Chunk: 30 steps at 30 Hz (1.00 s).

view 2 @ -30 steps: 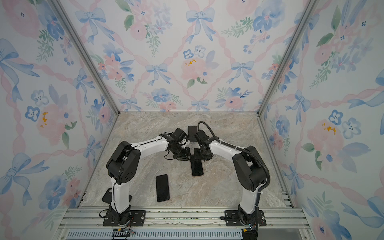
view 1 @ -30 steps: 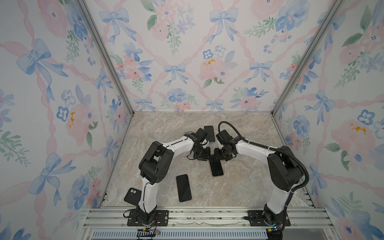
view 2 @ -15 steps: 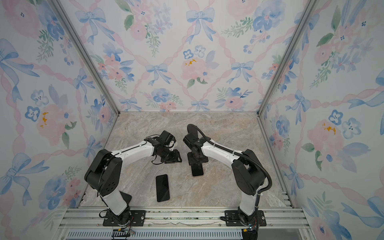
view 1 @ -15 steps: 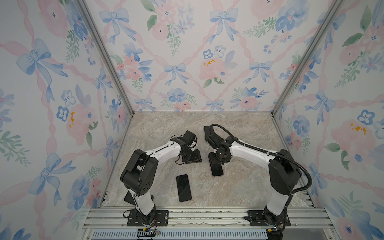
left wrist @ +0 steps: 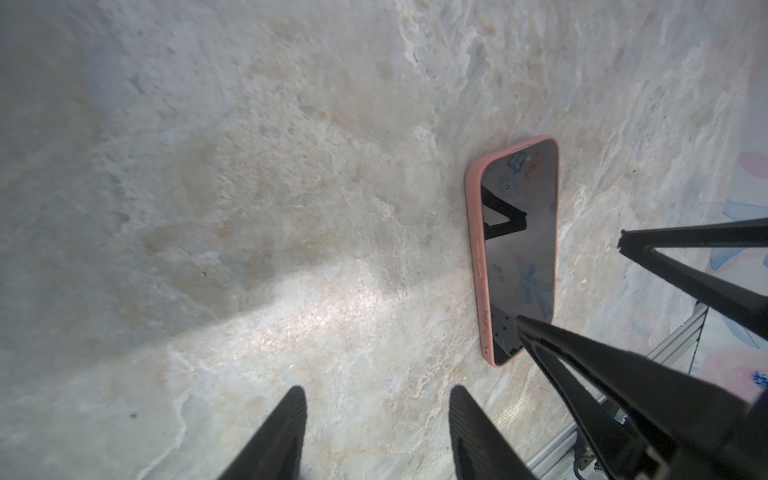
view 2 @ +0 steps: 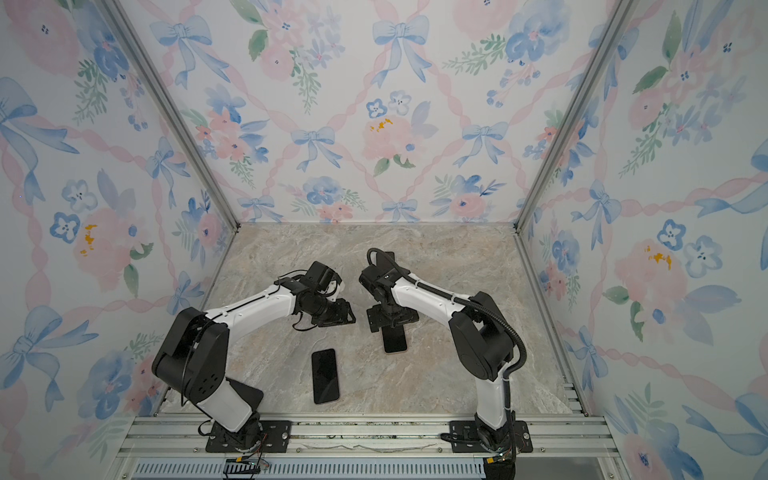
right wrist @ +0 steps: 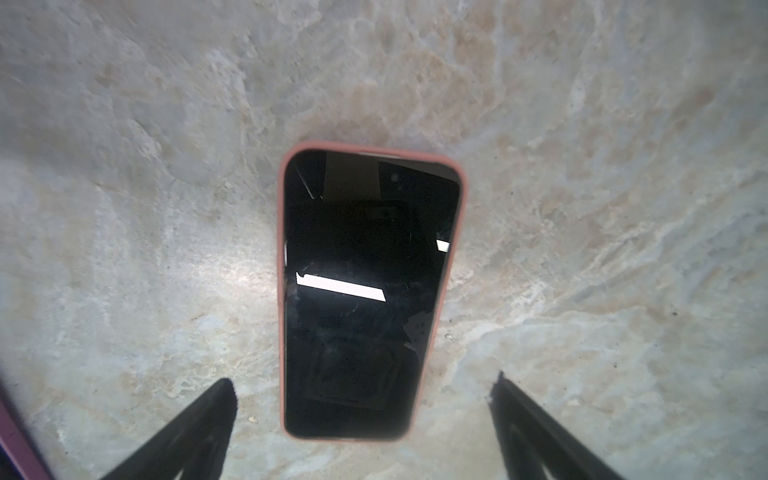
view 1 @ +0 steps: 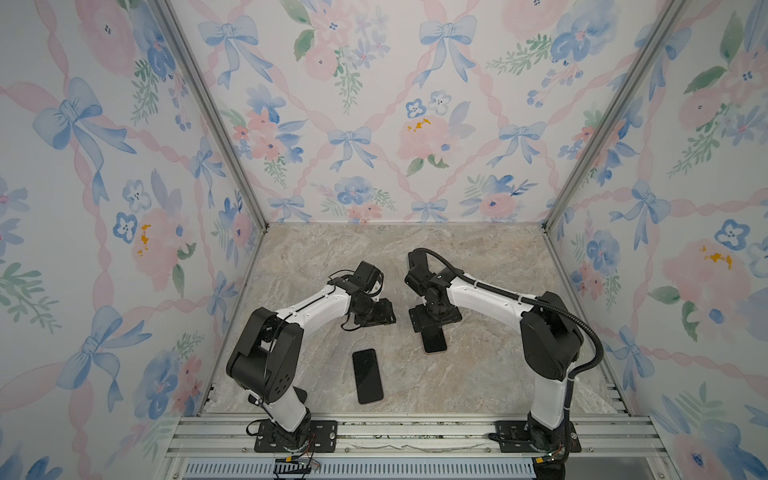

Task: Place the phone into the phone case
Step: 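Lift both grippers off the pink-cased phone and center the right gripper above it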

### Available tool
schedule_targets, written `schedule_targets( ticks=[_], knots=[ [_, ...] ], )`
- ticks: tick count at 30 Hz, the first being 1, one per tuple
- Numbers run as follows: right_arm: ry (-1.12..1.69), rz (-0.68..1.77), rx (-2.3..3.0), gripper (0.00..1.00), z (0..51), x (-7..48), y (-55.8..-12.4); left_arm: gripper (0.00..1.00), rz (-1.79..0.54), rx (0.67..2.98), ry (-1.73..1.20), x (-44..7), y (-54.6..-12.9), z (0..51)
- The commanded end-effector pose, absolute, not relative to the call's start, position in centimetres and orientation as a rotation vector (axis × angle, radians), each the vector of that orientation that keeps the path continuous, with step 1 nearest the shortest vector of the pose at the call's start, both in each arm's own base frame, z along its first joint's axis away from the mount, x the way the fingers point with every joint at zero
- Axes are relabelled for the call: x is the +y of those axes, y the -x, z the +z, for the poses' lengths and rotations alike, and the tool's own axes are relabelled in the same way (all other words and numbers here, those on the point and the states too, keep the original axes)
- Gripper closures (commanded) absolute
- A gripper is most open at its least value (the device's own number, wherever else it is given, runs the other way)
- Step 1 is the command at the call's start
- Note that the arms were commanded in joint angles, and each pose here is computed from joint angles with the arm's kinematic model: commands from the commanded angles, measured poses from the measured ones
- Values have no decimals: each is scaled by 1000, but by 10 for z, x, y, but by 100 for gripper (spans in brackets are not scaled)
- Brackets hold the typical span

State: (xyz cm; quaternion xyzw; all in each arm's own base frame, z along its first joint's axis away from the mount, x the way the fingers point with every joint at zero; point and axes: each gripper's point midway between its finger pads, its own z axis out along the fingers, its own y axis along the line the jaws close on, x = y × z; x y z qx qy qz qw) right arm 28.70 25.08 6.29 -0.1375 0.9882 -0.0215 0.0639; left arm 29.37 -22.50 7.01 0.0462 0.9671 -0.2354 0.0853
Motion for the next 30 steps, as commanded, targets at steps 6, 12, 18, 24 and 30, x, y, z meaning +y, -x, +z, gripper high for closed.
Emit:
schedule_targets(
  ticks=[6,12,18,24,30],
  knots=[
    [363,-47,3043,3,53,253,-278,4,-687,2857,-127,-215,-294,76],
    [332,-20,3051,3,47,249,-279,2,-689,2865,-119,-216,-293,74],
    [286,38,3055,2,39,251,-284,2,-681,2857,-110,-212,-292,76],
    [276,16,3077,1,28,249,-284,2,-696,2869,-106,-213,-290,74],
    [236,21,3097,11,20,244,-284,2,-701,2874,-116,-215,-289,72]
  ],
)
